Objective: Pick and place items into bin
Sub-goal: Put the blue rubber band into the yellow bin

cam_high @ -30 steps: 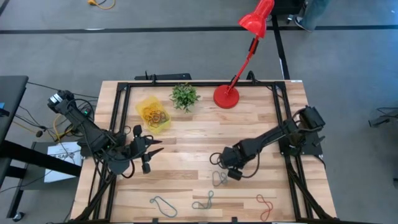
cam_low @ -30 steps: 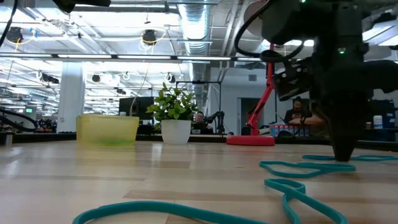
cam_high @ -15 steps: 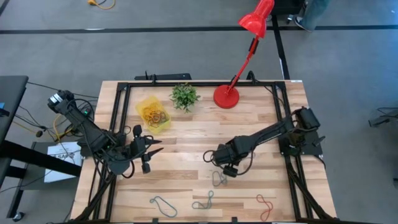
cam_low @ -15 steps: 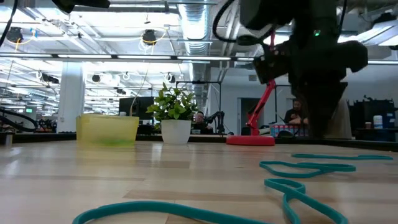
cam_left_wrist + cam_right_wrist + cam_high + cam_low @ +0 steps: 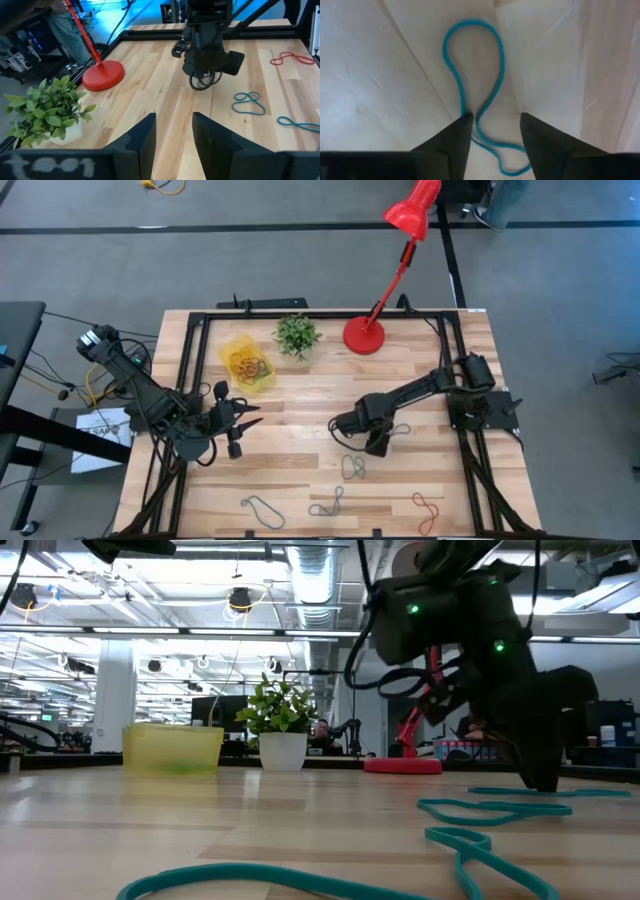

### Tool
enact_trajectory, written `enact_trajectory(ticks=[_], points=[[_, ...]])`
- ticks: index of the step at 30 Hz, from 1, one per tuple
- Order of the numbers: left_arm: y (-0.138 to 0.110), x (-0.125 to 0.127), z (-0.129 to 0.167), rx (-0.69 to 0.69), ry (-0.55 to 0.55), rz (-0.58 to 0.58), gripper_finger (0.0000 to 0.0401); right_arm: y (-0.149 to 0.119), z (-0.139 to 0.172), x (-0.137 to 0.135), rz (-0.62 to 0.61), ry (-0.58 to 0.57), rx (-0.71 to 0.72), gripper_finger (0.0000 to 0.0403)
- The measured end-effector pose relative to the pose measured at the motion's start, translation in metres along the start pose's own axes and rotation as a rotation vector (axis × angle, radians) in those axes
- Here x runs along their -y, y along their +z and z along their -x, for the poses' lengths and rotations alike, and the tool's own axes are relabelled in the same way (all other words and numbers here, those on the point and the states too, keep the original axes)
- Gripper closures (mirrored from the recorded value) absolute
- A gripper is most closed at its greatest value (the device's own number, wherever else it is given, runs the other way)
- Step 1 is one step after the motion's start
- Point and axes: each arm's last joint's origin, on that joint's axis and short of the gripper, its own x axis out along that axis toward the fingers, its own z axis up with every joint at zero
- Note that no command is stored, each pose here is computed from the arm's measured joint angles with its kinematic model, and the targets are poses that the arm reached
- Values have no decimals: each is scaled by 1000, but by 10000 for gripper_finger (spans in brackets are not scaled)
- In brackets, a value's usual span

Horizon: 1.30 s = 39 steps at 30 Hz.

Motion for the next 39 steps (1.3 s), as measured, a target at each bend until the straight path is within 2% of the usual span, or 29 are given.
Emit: enact_trajectory(ticks=[5,9,12,15,21,24,26,28,31,34,36,39], points=[[0,0,0,-4,-2,-4,282,7,-3,10,89,60,-27,211],[0,0,0,-4,-2,-4,282,11,-1,19,92,97,-18,221],[-1,0,0,-6,-2,-7,282,12,-1,22,96,112,-18,253],[-2,-1,0,-15,2,-14,282,13,-1,22,130,130,-19,299],[-2,-1,0,-16,2,-13,282,17,4,19,117,161,-1,389],[-2,-1,0,-16,2,-12,282,22,12,16,118,174,22,395],[-2,-1,0,-16,2,-13,282,32,22,11,129,206,107,394],[-2,-1,0,-16,2,-12,282,56,43,1,166,277,347,400],[-2,-1,0,-14,4,-11,282,57,62,0,188,271,389,399],[-1,-1,0,-3,19,-6,282,67,84,-4,235,261,498,401],[-2,-2,0,1,35,-12,282,74,107,-5,257,236,630,401],[-1,-4,1,31,91,-11,282,82,122,-3,266,209,740,402]])
